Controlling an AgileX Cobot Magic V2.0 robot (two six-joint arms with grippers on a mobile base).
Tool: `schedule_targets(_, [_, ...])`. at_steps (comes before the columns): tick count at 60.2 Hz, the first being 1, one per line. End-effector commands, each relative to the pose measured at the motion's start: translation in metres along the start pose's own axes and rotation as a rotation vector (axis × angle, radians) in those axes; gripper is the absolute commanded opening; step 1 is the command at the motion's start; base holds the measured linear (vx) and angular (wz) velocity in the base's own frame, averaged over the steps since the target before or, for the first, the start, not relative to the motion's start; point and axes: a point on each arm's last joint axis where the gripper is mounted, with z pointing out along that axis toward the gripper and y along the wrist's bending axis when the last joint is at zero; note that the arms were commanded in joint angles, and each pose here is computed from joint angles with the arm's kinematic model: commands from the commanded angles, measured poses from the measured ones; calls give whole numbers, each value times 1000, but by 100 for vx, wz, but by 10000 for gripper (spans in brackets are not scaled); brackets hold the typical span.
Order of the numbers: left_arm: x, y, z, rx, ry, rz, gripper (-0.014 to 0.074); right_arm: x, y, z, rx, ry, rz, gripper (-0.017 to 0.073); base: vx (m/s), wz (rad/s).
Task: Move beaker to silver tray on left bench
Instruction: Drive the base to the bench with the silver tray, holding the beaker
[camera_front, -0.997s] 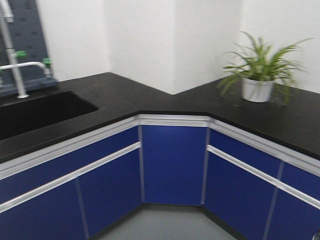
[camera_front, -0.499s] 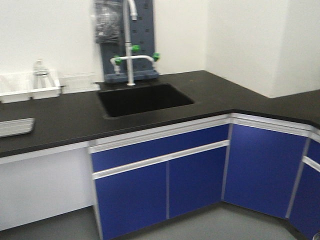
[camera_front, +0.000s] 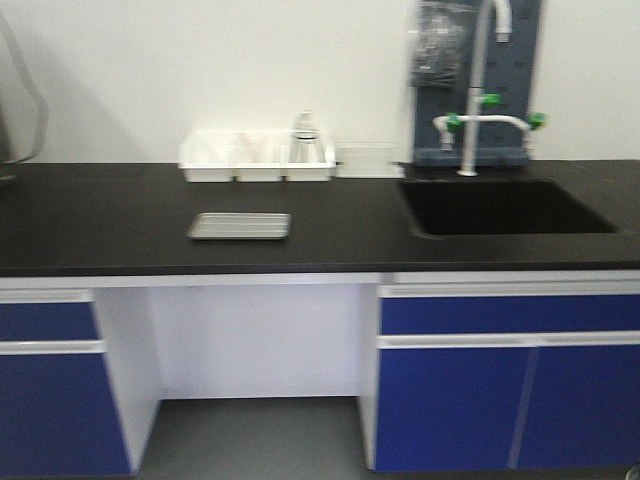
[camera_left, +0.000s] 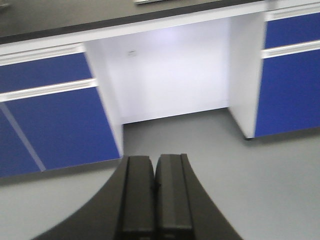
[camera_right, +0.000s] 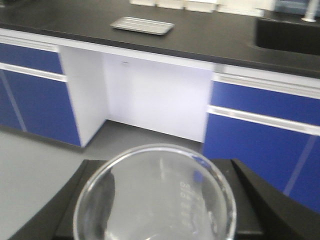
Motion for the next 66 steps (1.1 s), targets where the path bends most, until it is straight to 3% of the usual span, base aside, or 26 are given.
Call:
schedule_targets(1, [-1, -1, 2, 7, -64, -2, 1, -17, 2, -4, -18, -109, -18, -11, 6, 75])
schedule_targets(31, [-1, -1, 2, 7, -64, -2, 1, -17, 2, -4, -18, -108, -18, -11, 17, 57])
schedule_targets(66, [-1, -1, 2, 7, -64, -2, 1, -17, 2, -4, -19, -109, -17, -11, 38, 3])
